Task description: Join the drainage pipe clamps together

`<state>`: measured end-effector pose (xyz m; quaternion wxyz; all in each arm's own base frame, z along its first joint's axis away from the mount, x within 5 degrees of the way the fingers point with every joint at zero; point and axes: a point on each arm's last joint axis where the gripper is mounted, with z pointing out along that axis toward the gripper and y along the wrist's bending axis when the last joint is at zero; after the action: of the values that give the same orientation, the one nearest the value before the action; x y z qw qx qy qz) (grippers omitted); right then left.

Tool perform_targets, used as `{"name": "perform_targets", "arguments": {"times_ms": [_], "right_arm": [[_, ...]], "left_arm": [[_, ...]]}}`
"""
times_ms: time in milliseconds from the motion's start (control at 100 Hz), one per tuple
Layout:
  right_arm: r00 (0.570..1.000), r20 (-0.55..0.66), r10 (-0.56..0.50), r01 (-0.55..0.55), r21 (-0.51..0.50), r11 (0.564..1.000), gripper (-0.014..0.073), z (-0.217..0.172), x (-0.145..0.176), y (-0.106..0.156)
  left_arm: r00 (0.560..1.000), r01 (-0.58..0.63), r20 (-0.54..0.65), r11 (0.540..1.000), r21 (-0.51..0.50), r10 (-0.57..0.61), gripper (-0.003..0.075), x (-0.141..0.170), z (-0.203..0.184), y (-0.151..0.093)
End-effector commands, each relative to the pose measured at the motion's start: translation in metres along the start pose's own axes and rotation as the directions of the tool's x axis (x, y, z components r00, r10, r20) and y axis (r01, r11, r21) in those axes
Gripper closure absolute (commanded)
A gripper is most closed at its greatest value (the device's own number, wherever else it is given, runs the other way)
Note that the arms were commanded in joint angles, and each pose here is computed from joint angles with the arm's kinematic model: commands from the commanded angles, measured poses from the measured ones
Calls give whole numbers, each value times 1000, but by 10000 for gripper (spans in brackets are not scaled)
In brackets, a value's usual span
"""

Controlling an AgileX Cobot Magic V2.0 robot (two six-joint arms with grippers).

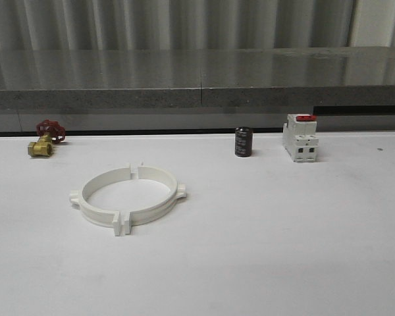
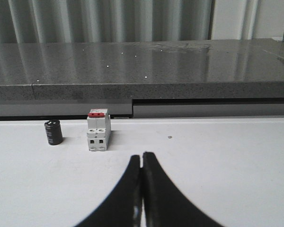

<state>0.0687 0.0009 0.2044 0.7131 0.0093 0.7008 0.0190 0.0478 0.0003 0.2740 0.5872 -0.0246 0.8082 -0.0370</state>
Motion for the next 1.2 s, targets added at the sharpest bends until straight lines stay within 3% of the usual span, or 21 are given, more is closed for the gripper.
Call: {"name": "perform_targets", "arguments": {"times_ms": [0,1070,1190], "right_arm": [[997,74,-11,10,18,1000,662,-5,-9,-1],[997,77,-13,11,20,1000,662,-14,-6,-1],[997,77,-13,11,20,1000,662,-14,-6,-1]], "left_arm": [[995,9,95,1000,18,-11,741,-15,-3,-2],[995,9,95,1000,18,-11,741,-15,-3,-2],[992,-5,128,1000,19,3,741,-4,3,-1]]}}
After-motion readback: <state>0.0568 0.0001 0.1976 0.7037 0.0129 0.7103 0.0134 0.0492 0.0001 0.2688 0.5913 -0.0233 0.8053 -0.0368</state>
